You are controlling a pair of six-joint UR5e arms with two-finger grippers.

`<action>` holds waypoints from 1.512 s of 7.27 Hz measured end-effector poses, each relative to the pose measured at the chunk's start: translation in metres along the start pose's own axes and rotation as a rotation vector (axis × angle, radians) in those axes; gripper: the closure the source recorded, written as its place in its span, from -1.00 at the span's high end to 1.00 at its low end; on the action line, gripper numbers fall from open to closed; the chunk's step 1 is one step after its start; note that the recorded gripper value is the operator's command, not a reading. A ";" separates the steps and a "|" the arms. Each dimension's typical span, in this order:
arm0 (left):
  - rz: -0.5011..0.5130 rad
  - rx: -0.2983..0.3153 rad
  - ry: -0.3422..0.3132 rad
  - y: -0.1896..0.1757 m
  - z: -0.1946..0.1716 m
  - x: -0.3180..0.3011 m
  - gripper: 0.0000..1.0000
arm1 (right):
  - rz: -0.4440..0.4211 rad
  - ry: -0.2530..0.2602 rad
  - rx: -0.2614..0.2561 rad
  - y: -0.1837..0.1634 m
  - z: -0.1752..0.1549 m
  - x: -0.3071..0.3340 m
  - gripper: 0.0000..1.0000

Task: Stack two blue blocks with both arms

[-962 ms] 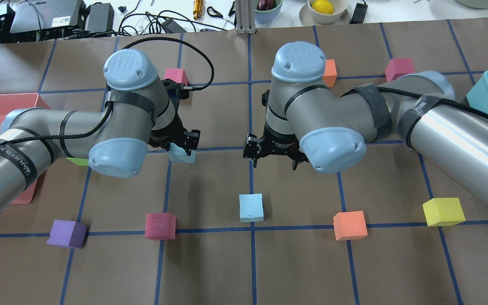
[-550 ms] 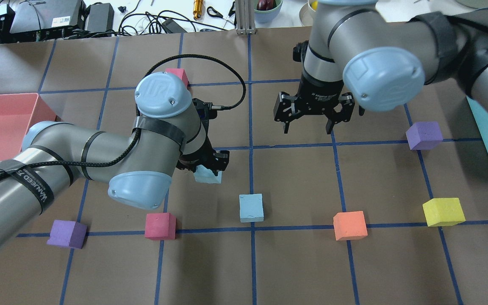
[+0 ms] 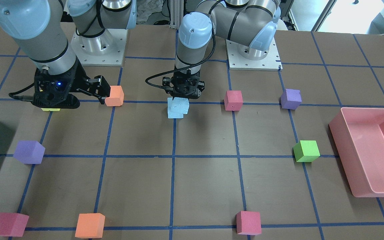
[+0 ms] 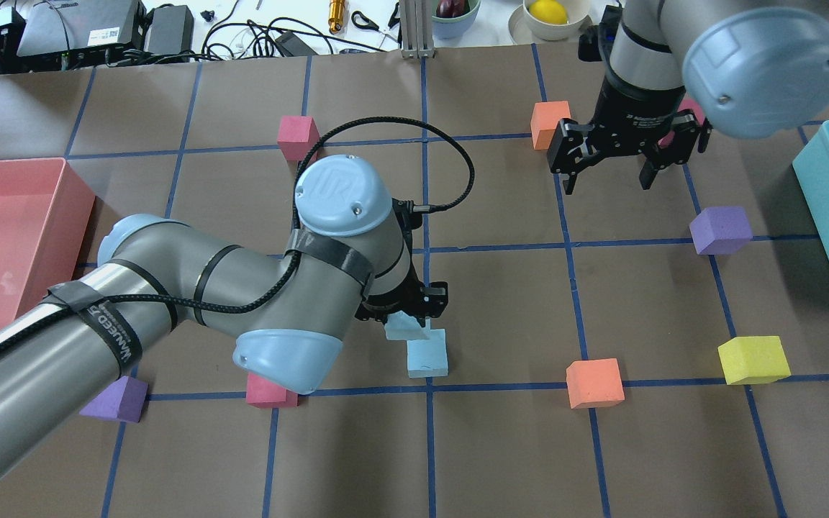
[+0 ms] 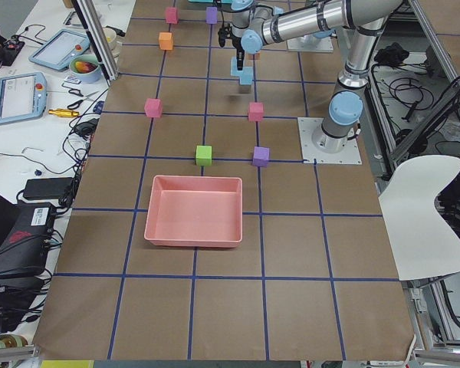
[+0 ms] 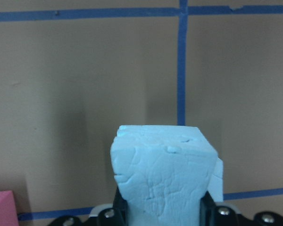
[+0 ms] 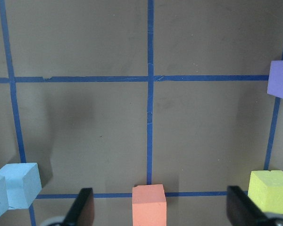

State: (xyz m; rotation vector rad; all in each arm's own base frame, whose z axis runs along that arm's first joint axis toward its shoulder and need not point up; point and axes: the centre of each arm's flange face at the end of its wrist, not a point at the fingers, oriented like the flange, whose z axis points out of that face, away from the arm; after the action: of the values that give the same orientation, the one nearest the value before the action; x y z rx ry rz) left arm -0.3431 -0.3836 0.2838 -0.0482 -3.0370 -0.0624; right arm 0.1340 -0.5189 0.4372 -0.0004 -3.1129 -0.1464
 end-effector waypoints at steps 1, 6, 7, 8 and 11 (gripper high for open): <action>0.001 -0.005 0.002 0.004 0.002 0.007 -0.43 | 0.014 0.003 0.026 0.004 -0.011 0.006 1.00; -0.003 -0.038 -0.020 0.006 0.020 0.009 0.94 | 0.010 -0.025 0.100 0.028 -0.049 0.009 1.00; -0.004 -0.044 -0.022 0.005 0.024 0.009 1.00 | 0.009 -0.045 0.109 0.031 -0.053 0.007 1.00; -0.002 -0.047 -0.023 0.005 0.027 0.010 1.00 | 0.009 -0.054 0.109 0.033 -0.054 0.007 1.00; 0.037 0.017 0.004 -0.012 -0.011 0.003 1.00 | 0.010 -0.048 0.102 0.033 -0.052 0.008 1.00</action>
State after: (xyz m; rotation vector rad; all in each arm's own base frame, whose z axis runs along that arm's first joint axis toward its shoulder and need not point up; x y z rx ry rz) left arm -0.3459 -0.3962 0.2945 -0.1020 -3.0313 -0.0333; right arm 0.1275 -0.4907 0.4919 -0.0172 -3.1636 0.0137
